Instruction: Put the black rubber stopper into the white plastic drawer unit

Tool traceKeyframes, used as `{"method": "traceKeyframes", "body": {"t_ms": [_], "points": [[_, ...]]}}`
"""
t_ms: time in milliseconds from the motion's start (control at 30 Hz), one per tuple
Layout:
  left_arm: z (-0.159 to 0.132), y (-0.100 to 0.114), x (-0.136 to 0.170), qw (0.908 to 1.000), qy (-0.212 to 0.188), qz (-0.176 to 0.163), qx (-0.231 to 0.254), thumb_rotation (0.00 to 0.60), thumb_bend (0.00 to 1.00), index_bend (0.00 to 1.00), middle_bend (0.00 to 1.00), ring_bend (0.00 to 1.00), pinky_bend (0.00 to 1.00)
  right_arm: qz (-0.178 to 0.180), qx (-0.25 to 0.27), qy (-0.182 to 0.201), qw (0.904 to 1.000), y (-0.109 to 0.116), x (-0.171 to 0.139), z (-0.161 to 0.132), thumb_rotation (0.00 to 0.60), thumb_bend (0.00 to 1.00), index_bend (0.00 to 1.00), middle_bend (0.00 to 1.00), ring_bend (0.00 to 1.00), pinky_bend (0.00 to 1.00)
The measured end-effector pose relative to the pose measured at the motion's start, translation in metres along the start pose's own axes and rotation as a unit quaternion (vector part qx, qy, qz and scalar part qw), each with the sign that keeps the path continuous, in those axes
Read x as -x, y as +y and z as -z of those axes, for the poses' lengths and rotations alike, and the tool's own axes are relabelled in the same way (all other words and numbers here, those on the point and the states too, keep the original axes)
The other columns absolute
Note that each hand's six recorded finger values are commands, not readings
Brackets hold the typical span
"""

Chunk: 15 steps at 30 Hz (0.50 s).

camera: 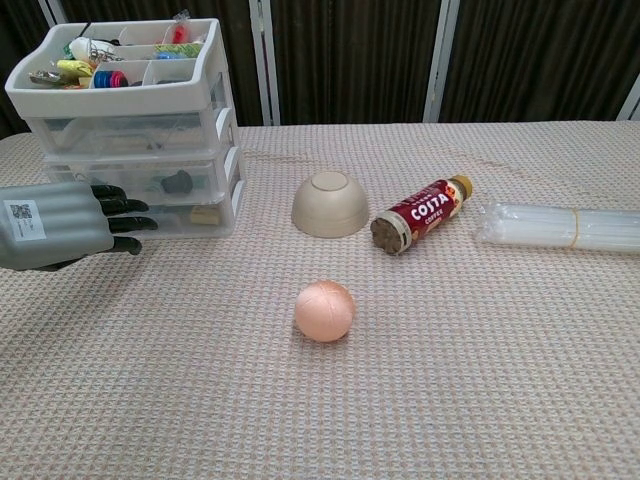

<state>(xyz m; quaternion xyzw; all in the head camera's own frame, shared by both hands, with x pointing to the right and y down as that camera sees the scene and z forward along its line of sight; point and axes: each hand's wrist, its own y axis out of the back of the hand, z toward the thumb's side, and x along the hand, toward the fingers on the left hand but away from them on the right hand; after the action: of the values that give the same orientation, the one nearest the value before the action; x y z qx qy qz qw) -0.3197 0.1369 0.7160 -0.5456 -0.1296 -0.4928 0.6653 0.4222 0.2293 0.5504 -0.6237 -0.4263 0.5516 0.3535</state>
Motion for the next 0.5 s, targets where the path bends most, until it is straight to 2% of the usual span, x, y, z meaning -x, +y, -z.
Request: {"method": "traceKeyframes", "body": {"t_ms": [500], "points": [[0.015, -0.004, -0.007, 0.9994, 0.028, 0.015, 0.008, 0.600, 1.00, 0.21, 0.05, 0.01, 0.11, -0.003, -0.001, 0.000, 1.0000, -0.001, -0.001, 0.000, 0.600, 0.07, 0.07, 0.00, 0.00, 0.00]]}}
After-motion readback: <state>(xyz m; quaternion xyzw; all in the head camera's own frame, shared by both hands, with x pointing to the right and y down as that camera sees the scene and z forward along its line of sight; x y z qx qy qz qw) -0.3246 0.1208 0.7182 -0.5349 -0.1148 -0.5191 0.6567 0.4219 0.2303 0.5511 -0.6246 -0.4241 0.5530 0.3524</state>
